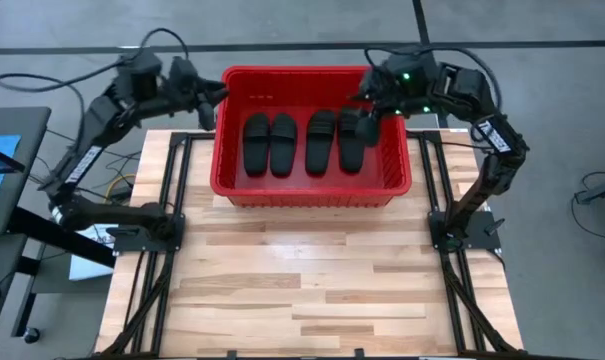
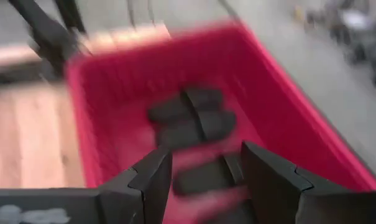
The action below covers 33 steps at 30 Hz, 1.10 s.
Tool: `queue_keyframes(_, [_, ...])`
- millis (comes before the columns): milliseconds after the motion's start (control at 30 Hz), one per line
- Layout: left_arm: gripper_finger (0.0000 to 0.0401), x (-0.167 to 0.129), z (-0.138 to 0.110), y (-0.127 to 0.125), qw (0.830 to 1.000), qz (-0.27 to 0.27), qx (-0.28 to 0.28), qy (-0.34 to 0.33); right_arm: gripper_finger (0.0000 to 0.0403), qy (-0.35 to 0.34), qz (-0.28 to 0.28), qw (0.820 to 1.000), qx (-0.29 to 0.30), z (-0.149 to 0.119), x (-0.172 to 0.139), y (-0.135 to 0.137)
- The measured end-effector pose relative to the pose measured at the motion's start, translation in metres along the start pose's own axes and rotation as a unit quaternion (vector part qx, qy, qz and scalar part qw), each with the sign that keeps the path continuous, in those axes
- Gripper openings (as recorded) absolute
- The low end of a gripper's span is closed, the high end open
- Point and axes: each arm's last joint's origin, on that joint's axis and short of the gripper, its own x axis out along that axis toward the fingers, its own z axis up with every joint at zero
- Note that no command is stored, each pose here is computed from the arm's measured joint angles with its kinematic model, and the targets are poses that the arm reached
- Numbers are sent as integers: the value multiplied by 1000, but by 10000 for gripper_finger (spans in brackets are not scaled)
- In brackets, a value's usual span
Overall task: Pick and place slides into bin
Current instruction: Return to Home Position
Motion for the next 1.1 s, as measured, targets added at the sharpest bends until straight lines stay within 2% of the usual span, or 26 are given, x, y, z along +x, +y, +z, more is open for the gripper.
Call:
queue_keyframes(133, [108, 26, -22, 12, 998, 5, -33, 45, 181, 81, -18, 996, 20, -14, 11, -15])
queue_keyframes(233, [108, 42, -39, 15, 997, 3, -45, 65, 180, 114, -26, 993, 33, -19, 23, -25])
queue_keyframes(367, [108, 53, -46, 8, 998, 8, -43, 42, 180, 139, -33, 989, 36, -23, 36, -35])
queue_keyframes(500, [108, 49, -50, 0, 998, 50, -27, 21, 180, 165, -29, 986, 23, -26, 55, -39])
queue_keyframes(667, [108, 40, -50, -10, 997, 77, -4, 7, 183, 170, -15, 985, 37, -29, 65, -53])
queue_keyframes(767, [108, 37, -52, -14, 997, 79, -5, -19, 184, 145, 4, 988, 54, -31, 76, -58])
queue_keyframes(1100, [108, 53, -76, -20, 997, 63, -28, -26, 180, 177, -6, 980, 93, -68, 116, -67])
